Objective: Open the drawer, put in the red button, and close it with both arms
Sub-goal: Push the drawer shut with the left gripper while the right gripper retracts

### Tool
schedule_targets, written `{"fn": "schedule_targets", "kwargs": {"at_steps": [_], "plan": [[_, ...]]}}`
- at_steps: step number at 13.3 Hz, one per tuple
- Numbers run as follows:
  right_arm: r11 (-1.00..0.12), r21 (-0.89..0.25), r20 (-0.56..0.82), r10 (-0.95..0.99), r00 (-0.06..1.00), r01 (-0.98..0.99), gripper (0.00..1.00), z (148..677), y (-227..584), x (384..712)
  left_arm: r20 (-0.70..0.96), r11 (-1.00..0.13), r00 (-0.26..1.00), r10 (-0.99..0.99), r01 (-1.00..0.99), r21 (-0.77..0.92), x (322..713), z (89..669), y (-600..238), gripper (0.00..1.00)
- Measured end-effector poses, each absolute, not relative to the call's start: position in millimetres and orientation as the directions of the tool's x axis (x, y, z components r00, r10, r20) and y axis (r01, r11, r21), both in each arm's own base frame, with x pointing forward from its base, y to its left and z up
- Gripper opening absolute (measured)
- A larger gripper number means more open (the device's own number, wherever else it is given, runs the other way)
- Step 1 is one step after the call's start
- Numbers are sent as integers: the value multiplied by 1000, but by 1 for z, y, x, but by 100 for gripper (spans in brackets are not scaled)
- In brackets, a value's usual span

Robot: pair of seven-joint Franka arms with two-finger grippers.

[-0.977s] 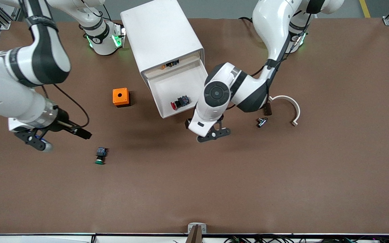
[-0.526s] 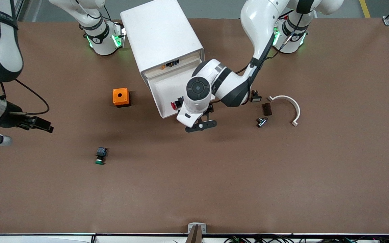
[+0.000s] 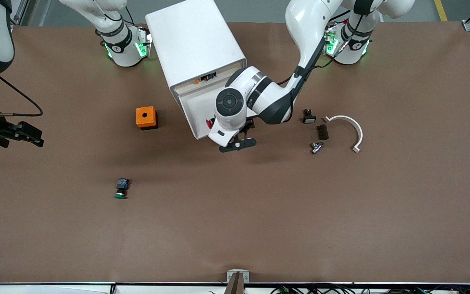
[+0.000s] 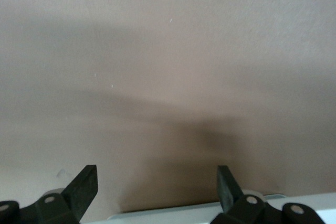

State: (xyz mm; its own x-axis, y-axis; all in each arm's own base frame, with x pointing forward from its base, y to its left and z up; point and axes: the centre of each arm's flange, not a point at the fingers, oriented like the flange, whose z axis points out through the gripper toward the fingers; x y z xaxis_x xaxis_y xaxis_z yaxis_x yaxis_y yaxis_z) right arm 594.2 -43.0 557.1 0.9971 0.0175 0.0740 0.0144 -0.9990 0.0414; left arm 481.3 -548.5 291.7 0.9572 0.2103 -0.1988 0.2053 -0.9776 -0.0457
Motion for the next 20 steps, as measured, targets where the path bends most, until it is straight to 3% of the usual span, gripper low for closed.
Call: {"fn": "schedule_targets", "kwargs": {"at_steps": [6,20], "plan": [[-999,51,112,22,993,17,100,604,-37,568,-279,-949,908,311,312,-43,454,292,-571,100],[-999,51,109,24,994,19,100,605,-35,567,-488,-895,773,405,445,-36,408,293,-605,100]]}}
